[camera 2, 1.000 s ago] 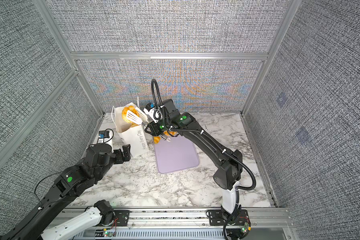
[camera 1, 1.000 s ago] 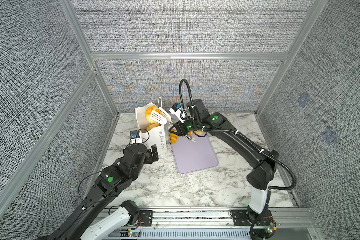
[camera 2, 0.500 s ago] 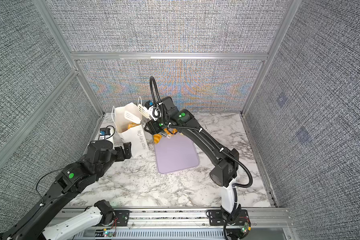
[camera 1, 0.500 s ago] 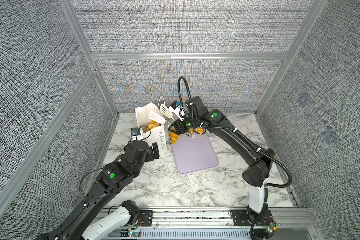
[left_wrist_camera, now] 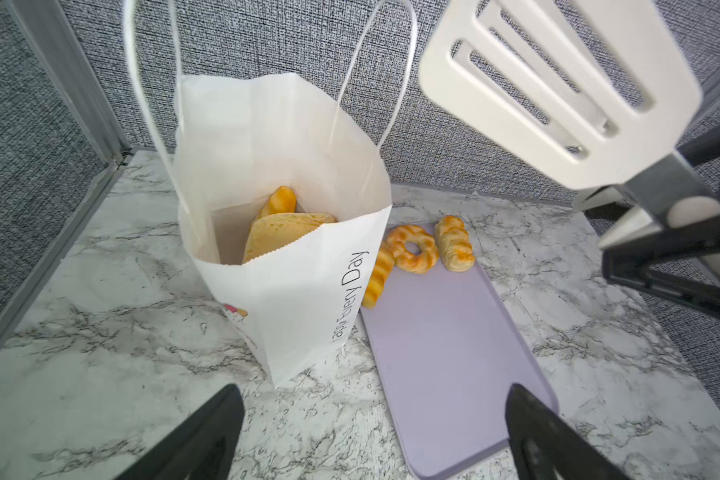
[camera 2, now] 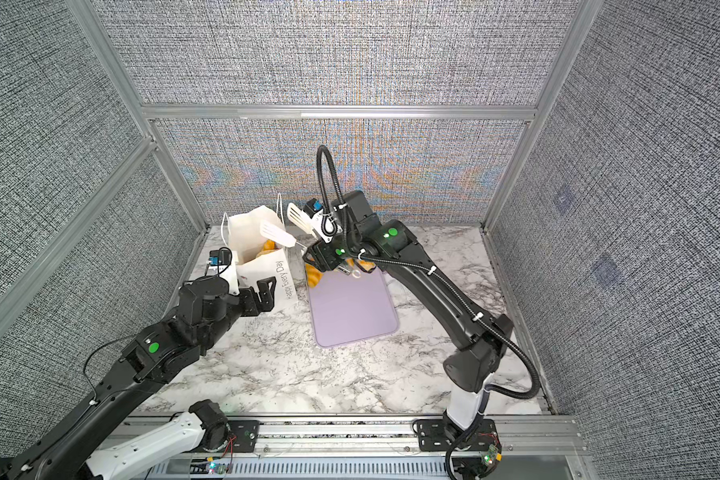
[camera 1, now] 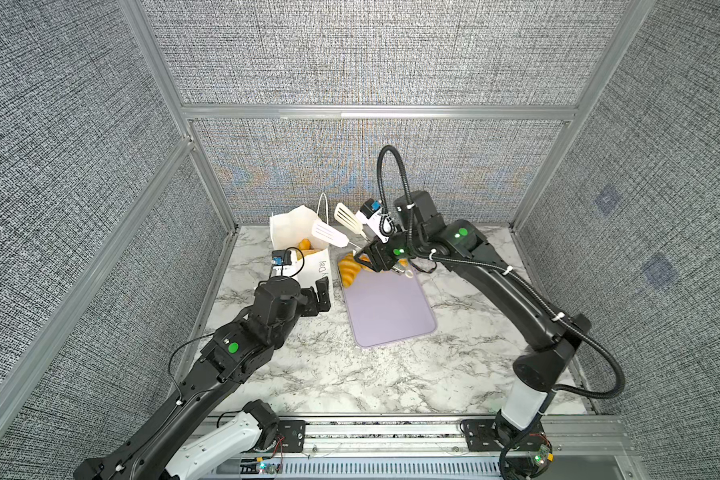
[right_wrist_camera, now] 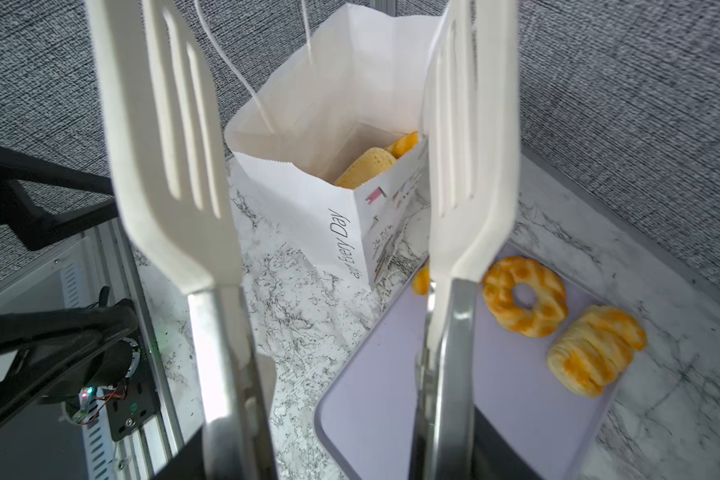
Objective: Place the fake bread into the paper bag
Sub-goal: 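Move the open tongs back over the tray with the right gripper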
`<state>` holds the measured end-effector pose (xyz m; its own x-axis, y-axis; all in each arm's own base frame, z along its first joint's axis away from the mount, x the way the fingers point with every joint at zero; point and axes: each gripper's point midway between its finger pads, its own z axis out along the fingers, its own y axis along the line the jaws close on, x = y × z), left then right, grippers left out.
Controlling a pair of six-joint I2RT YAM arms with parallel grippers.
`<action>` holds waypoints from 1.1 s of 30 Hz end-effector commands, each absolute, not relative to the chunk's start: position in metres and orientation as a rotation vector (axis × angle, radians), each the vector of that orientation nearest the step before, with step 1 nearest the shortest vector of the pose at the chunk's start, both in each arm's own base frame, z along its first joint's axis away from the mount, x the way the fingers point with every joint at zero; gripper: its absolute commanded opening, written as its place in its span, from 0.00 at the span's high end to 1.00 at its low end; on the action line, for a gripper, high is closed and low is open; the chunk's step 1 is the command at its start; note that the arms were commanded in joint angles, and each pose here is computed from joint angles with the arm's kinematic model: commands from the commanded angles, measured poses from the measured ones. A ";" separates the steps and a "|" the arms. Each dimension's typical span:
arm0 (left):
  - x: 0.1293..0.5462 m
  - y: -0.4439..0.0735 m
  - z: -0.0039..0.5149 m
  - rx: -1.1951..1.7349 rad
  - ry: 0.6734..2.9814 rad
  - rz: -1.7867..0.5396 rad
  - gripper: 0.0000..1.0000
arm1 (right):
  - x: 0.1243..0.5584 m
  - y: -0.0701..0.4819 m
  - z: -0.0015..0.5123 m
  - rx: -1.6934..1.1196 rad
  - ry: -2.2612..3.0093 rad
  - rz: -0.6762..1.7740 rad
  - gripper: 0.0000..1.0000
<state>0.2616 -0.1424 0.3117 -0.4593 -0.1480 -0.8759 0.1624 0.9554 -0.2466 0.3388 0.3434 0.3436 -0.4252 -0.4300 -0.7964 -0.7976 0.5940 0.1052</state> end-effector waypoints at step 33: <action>0.314 -0.296 0.187 0.381 2.255 -0.415 0.01 | 0.416 0.182 0.119 -0.409 2.823 0.072 0.42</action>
